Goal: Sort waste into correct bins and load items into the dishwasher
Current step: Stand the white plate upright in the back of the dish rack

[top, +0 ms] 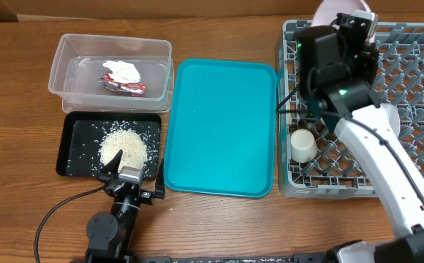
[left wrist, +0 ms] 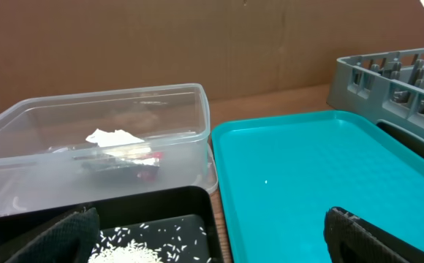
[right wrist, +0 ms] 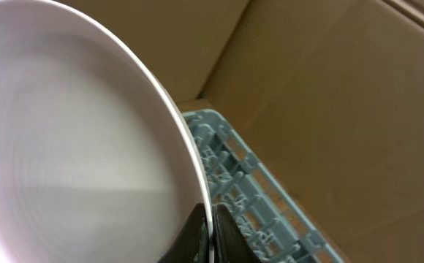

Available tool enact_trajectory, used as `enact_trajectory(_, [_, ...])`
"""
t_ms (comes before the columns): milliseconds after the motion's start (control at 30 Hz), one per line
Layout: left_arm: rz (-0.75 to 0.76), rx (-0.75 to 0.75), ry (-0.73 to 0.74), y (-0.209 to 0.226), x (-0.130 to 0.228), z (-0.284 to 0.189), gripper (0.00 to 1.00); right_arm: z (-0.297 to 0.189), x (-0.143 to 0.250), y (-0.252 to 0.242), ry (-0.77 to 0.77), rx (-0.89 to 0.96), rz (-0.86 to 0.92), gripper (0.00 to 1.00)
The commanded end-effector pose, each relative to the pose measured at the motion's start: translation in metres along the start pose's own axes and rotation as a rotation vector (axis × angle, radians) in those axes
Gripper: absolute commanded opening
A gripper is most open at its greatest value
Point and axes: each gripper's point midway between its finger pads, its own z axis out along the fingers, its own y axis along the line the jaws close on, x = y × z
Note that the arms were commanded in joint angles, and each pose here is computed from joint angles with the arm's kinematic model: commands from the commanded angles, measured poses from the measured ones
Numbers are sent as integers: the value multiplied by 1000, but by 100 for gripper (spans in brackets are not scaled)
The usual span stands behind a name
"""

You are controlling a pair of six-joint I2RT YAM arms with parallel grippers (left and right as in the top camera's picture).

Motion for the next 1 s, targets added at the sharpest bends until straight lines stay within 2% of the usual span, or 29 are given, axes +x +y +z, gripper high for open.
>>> enact_trajectory(0, [-7, 0, 1, 0, 1, 0, 100, 16, 5, 6, 21, 20, -33, 4])
enact_trajectory(433, [-6, 0, 1, 0, 1, 0, 100, 60, 66, 69, 125, 36, -212, 4])
enact_trajectory(567, [-6, 0, 1, 0, 1, 0, 100, 60, 66, 70, 123, 36, -211, 5])
enact_trajectory(733, [-6, 0, 1, 0, 1, 0, 100, 58, 52, 49, 74, 171, -195, 4])
enact_trajectory(967, [-6, 0, 1, 0, 1, 0, 100, 59, 46, 49, 53, 178, -153, 4])
